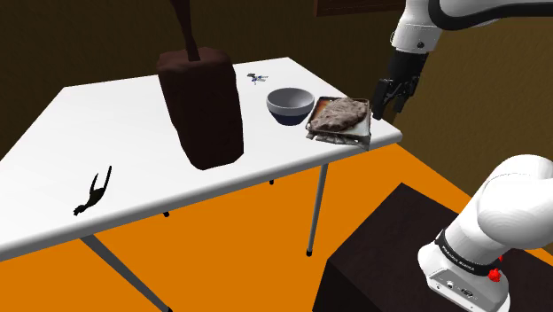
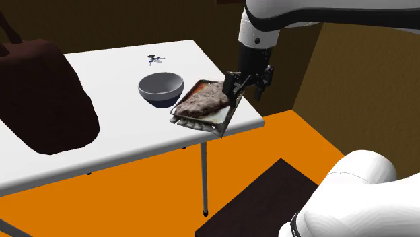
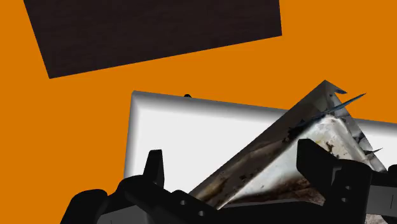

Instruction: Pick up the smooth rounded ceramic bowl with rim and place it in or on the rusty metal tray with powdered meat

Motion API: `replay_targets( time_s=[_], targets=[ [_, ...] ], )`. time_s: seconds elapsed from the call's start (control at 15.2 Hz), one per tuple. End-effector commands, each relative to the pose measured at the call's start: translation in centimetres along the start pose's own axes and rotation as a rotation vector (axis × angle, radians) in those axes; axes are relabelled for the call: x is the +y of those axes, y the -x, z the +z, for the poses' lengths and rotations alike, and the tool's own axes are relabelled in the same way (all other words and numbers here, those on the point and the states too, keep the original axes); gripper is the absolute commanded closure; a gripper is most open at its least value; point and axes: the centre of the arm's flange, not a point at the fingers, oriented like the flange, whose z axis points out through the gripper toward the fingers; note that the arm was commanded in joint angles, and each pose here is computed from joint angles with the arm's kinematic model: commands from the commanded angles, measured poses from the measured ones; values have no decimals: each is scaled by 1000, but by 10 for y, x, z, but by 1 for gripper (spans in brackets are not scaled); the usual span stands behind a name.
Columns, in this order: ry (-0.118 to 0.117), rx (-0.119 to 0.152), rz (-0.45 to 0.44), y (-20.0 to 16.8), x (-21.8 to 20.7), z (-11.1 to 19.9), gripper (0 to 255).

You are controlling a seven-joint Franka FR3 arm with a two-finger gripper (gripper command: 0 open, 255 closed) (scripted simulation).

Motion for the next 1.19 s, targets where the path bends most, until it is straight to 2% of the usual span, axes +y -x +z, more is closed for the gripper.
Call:
replay_targets(
  time_s=[0.0,1.12],
  targets=[
    [0,0,0,0,0,0,0],
    [-35,-12,-87,-202,-90,-37,0]
  ],
)
